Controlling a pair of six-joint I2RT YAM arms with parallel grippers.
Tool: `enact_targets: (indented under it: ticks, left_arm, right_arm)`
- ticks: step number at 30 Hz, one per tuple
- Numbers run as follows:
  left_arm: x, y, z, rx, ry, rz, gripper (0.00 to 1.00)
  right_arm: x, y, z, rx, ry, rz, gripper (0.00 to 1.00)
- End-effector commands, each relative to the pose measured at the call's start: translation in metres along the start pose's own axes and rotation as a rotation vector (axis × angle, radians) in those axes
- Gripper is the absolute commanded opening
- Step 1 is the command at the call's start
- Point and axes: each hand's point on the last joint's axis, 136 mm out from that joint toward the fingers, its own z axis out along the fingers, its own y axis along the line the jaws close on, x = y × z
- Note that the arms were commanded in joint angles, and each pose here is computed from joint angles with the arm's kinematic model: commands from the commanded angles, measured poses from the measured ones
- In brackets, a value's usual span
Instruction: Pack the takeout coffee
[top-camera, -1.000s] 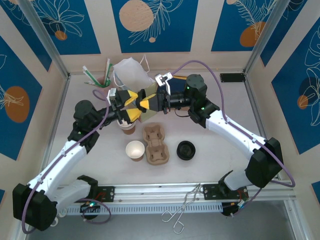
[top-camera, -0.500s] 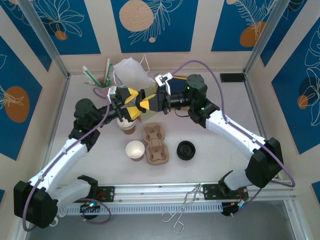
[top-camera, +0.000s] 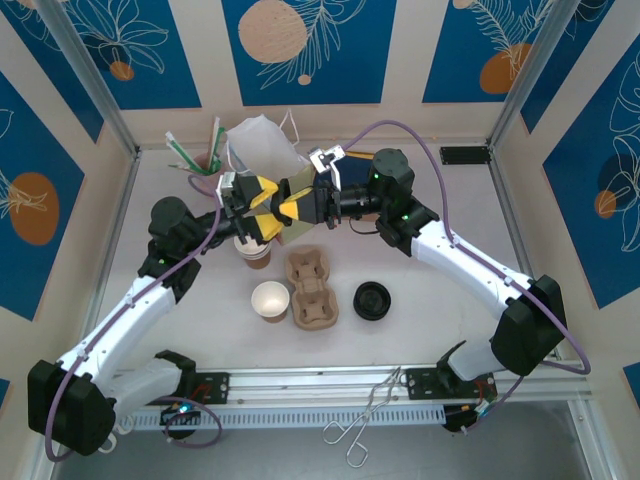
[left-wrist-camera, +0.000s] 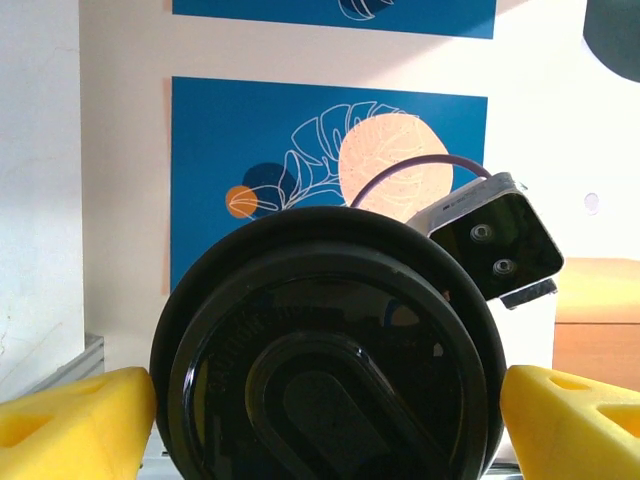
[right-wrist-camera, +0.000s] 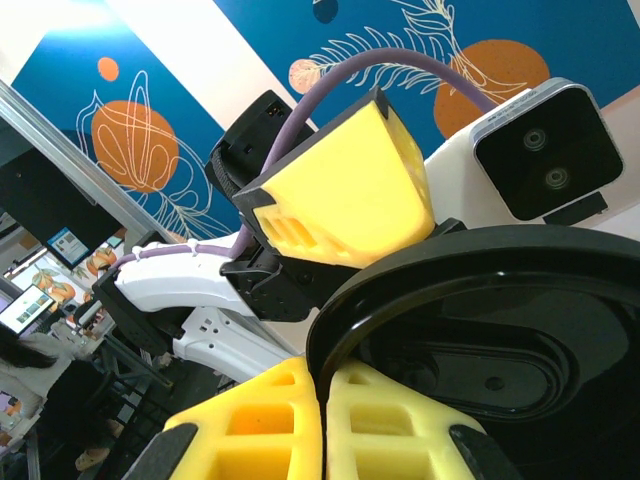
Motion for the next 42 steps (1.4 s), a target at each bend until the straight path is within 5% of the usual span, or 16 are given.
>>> enact_targets:
  ticks: [1,18,37,42]
  left_arm:
    - [0.012,-0.022,0.003,0.048,0.055,0.055,0.88]
    - [0.014,-0.025,0.006,0.060,0.063,0.068,0.85]
    - [0.011,-0.018,0.004,0.055,0.041,0.050,0.69]
    - [0.009,-0.015,0.004,0.048,0.035,0.049,0.68]
  right_arm:
    - [0.001,0.005,0.003,-0.024,0.020,-0.009,0.06]
    - [0.004,0.004,0.006,-0.025,0.031,-0.006,0.06]
    - [0.003,0.004,0.004,-0.014,0.023,-0.007,0.07]
    - [0.002,0.000,0.003,0.015,0.012,-0.002,0.15]
